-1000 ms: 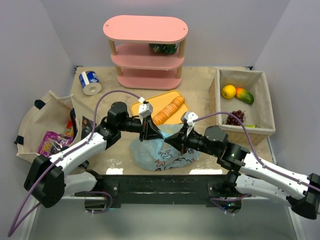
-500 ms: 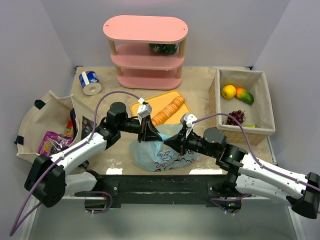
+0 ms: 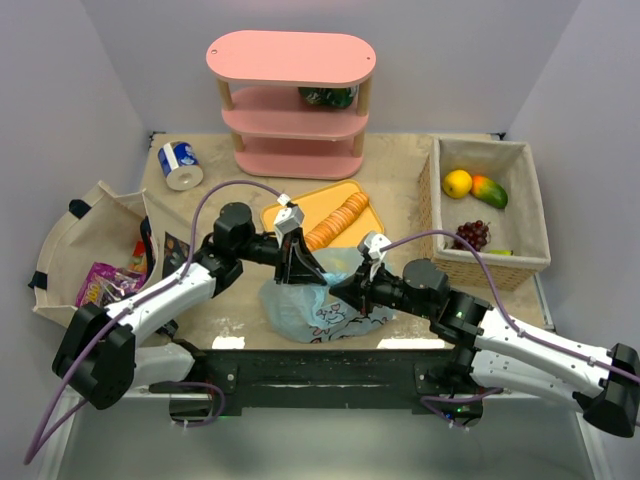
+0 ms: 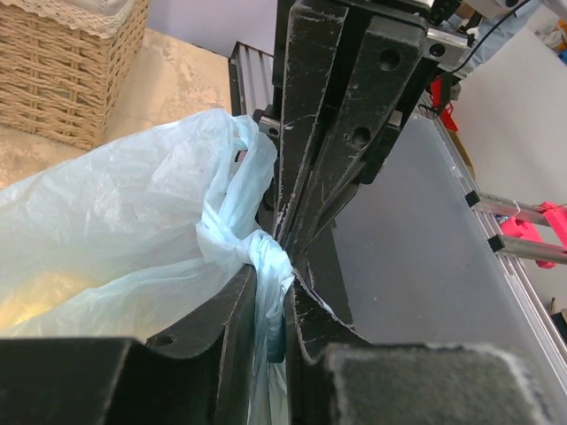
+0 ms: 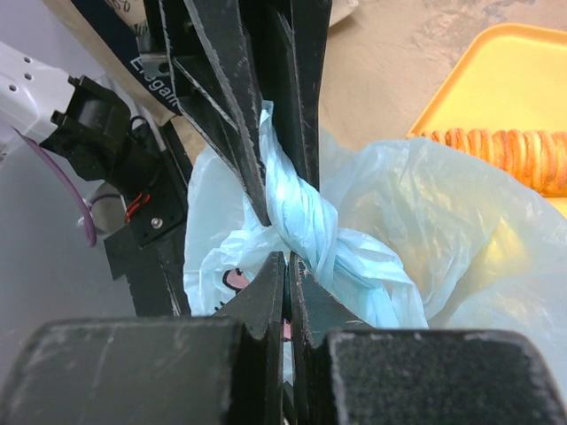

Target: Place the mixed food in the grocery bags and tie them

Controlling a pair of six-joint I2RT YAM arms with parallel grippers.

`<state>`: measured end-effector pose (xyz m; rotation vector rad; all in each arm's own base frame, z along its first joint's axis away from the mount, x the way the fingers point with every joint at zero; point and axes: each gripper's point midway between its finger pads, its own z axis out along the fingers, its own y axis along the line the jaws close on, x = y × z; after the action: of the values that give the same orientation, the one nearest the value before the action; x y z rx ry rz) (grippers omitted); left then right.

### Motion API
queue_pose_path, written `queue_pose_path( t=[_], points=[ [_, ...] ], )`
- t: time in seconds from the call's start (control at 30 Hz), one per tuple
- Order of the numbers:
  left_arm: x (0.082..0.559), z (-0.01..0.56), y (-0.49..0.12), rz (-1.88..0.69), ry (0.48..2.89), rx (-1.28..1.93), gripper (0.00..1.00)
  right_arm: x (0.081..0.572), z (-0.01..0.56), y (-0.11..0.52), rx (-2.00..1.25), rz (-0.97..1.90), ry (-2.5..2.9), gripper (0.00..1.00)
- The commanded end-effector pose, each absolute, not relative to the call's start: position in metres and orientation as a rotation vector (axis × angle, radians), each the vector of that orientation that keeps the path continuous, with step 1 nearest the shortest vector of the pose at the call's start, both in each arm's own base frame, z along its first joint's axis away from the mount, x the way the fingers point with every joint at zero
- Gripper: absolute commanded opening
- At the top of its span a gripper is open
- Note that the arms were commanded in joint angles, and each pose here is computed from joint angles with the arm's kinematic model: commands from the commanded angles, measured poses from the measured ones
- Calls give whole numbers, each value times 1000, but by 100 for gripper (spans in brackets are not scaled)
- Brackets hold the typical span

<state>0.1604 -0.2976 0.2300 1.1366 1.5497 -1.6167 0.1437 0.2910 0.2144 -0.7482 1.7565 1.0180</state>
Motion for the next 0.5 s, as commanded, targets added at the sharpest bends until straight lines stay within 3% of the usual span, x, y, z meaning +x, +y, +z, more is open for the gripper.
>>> queue_pose_path(
  t=[0.0, 0.23, 0.47],
  points=[
    [157, 249, -297, -1625, 1442, 1186, 25, 138, 201, 286, -775, 999, 1797, 0],
    [157, 245, -301, -1636, 1458, 1179, 38, 139, 205, 288, -783, 1000, 1788, 0],
    [162, 236, -306, -1625, 1512, 1158, 44, 138, 206, 290, -799, 1007, 1780, 0]
  ],
)
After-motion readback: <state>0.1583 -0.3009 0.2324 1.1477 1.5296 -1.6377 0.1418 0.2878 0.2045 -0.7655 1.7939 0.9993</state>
